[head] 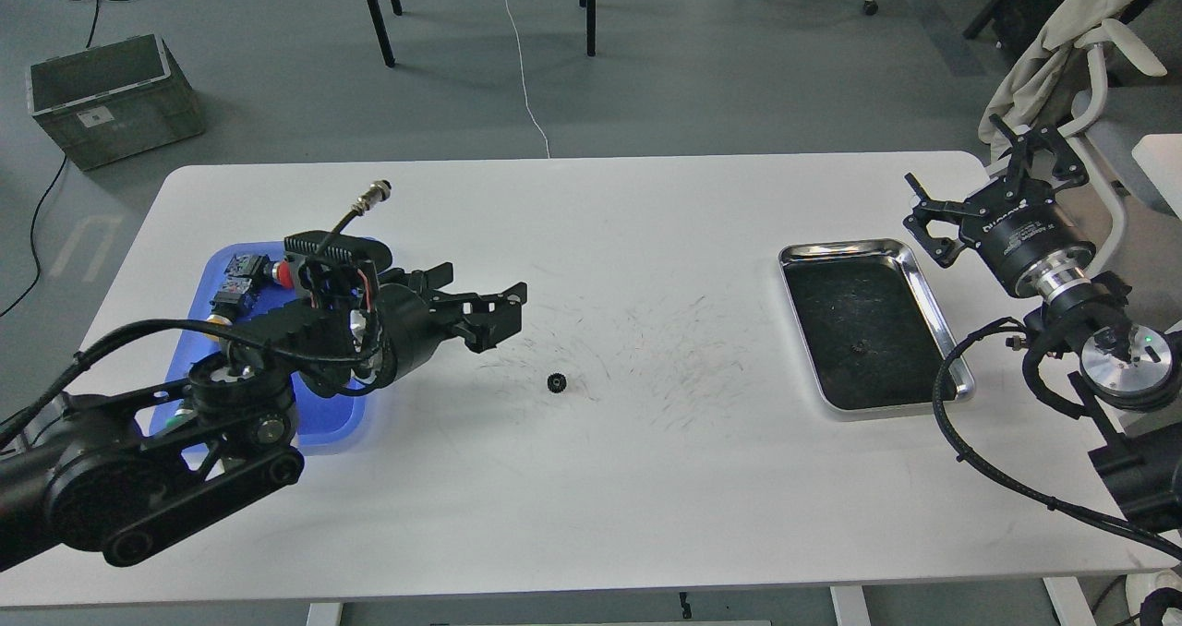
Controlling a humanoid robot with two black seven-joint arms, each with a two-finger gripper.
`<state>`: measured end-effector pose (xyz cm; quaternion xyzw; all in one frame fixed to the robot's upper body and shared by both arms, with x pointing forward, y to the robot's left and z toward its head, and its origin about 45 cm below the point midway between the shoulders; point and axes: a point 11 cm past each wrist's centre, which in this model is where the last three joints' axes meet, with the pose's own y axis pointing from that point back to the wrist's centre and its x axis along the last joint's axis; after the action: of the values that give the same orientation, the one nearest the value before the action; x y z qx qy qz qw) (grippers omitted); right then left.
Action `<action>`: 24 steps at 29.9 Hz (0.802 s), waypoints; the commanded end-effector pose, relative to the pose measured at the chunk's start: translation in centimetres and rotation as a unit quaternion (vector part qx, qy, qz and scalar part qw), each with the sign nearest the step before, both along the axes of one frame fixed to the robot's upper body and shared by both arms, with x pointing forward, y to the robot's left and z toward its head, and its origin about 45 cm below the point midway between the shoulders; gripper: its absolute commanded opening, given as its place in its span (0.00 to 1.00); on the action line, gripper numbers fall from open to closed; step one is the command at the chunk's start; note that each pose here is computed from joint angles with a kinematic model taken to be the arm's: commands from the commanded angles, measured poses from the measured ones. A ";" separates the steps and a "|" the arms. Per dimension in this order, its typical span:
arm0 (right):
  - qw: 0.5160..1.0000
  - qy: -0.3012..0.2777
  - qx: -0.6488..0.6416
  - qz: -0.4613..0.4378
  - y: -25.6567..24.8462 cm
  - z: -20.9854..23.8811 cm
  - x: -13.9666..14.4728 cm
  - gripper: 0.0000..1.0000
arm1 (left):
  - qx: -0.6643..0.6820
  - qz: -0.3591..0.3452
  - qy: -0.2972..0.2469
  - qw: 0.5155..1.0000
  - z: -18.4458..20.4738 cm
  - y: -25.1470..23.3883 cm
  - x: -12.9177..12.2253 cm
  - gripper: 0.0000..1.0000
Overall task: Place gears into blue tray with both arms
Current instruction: 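Retract the right arm and move the left gripper toward the gear, then grasp the black gear on the table with the left gripper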
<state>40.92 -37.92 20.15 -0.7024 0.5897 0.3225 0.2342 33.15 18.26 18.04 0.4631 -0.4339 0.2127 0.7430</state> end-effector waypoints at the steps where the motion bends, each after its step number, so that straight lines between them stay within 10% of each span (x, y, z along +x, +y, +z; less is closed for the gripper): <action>1: 1.000 0.006 0.001 0.000 0.0 -0.6 -0.4 0.95 | 0.039 -0.019 -0.007 0.999 -2.1 -0.4 -0.3 0.98; 24: 1.000 0.020 0.003 -0.015 -0.9 -2.1 -1.6 0.95 | 0.083 -0.089 -0.008 0.993 -7.8 -6.1 -2.3 0.88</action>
<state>39.43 -38.82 18.20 -0.6873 0.6031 0.3338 0.2290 31.09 12.24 10.92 0.4770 -0.4965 0.1164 0.7158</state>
